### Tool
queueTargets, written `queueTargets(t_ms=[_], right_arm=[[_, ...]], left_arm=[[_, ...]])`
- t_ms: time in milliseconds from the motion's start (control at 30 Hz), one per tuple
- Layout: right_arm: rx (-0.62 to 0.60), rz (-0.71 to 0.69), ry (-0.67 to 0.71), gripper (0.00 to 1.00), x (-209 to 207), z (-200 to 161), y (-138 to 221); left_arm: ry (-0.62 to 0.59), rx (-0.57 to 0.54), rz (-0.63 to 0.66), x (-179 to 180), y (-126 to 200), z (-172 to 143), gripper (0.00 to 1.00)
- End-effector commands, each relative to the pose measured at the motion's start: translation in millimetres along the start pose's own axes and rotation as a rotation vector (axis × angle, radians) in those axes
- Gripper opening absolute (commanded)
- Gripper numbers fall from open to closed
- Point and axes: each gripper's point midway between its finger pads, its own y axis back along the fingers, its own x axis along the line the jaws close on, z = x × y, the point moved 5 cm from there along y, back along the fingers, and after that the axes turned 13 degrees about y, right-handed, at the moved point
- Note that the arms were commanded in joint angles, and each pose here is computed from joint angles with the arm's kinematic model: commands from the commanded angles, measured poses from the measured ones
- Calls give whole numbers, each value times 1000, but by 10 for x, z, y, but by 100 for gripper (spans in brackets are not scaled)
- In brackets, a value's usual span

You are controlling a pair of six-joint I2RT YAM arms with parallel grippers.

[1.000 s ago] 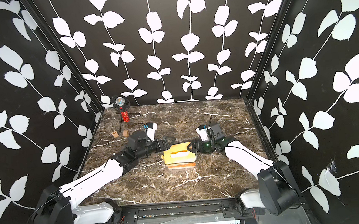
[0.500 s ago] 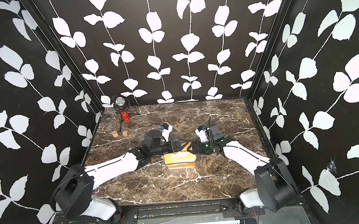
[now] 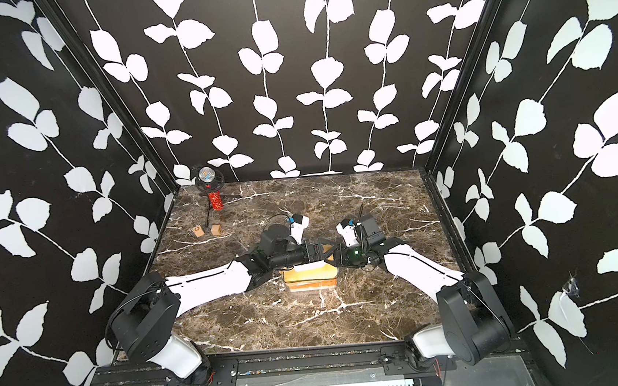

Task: Put the tissue paper into the tissue box
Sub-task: Close the box lid on the tissue box.

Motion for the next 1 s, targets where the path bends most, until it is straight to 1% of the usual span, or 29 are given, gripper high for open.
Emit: queueTargets(t_ms=[0, 533, 633, 967], right_arm=[[19, -17, 4, 46, -44, -124, -54], [28, -14, -30, 31, -192, -335, -194], [43, -19, -42, 29, -225, -384, -221], [82, -12, -99, 18, -329, -502, -323]], left_arm=[[2, 13, -2, 7, -19, -55, 99], [6, 17, 8, 73, -31, -89, 99], [7, 17, 10, 83, -36, -88, 99], [7, 21, 25, 165, -67, -111, 99]])
